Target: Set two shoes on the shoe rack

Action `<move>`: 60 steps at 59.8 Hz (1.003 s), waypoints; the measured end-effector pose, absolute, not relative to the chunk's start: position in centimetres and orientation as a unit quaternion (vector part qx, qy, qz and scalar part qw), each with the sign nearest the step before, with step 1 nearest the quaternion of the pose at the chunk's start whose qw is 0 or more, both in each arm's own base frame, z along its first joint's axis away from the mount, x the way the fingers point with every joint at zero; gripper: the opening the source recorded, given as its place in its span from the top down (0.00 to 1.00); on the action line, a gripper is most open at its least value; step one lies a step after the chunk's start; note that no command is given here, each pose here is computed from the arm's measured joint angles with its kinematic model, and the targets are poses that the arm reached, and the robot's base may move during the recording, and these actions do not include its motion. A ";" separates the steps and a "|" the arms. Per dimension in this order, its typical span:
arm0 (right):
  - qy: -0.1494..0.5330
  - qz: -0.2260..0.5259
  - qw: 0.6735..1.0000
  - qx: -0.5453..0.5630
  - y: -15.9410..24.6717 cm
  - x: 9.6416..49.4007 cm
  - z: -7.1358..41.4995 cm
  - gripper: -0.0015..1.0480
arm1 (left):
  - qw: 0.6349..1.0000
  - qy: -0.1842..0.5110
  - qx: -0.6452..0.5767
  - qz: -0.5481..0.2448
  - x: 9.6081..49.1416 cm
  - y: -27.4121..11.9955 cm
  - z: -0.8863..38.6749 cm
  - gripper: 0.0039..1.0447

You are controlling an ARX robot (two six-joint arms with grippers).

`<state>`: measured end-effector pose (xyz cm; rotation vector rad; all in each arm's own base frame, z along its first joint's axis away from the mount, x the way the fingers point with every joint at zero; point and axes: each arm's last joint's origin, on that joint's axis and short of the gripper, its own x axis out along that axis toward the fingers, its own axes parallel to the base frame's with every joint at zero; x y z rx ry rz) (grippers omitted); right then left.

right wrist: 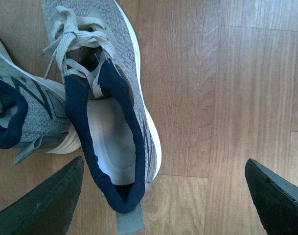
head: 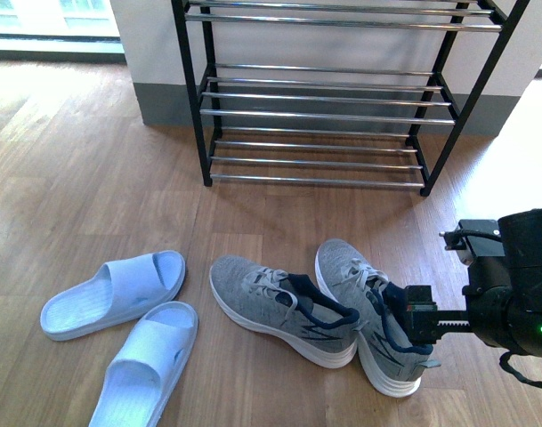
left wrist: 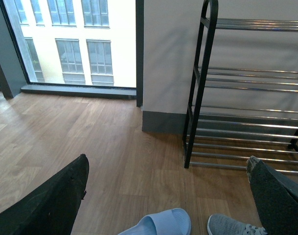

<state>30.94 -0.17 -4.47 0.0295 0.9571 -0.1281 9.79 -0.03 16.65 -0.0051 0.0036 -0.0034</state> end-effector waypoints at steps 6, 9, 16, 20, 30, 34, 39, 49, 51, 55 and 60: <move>0.470 -0.060 0.880 0.012 -0.2 31.5 -5.7 0.09 | 1.000 0.002 -0.003 -0.002 9.8 0.0 16.6 0.09; 0.475 -0.057 0.878 0.010 -0.2 31.8 -6.3 0.09 | 1.000 0.002 -0.003 -0.002 9.8 0.0 16.6 0.09; 0.484 -0.057 0.873 0.002 -0.3 32.3 -7.6 0.09 | 1.000 0.002 -0.003 -0.002 9.8 0.0 16.6 0.09; 0.488 -0.056 0.871 0.000 -0.4 32.4 -8.2 0.09 | 1.000 0.002 -0.003 -0.002 9.8 0.0 16.6 0.09; 0.498 -0.053 0.866 -0.008 -0.7 32.9 -9.7 0.09 | 1.000 0.002 -0.003 -0.002 9.8 0.0 16.6 0.09; 0.499 -0.052 0.865 -0.010 -0.7 33.1 -10.3 0.09 | 1.000 0.002 -0.003 -0.002 9.8 0.0 16.6 0.09; 0.499 -0.053 0.865 -0.012 -0.8 33.4 -10.7 0.09 | 1.000 0.002 -0.003 -0.002 9.8 0.0 16.6 0.09; 0.496 -0.048 0.867 -0.012 -0.8 34.1 -11.4 0.09 | 1.000 0.002 -0.003 -0.002 9.8 0.0 16.6 0.09; 0.498 -0.047 0.866 -0.012 -0.8 34.3 -11.6 0.09 | 1.000 0.002 -0.003 -0.002 9.8 0.0 16.6 0.09; 0.499 -0.046 0.865 -0.012 -0.8 34.6 -11.9 0.09 | 1.000 0.002 -0.003 -0.002 9.8 0.0 16.6 0.09; 0.499 -0.042 0.865 -0.010 -0.8 35.2 -12.3 0.09 | 1.000 0.002 -0.003 -0.002 9.8 0.0 16.6 0.09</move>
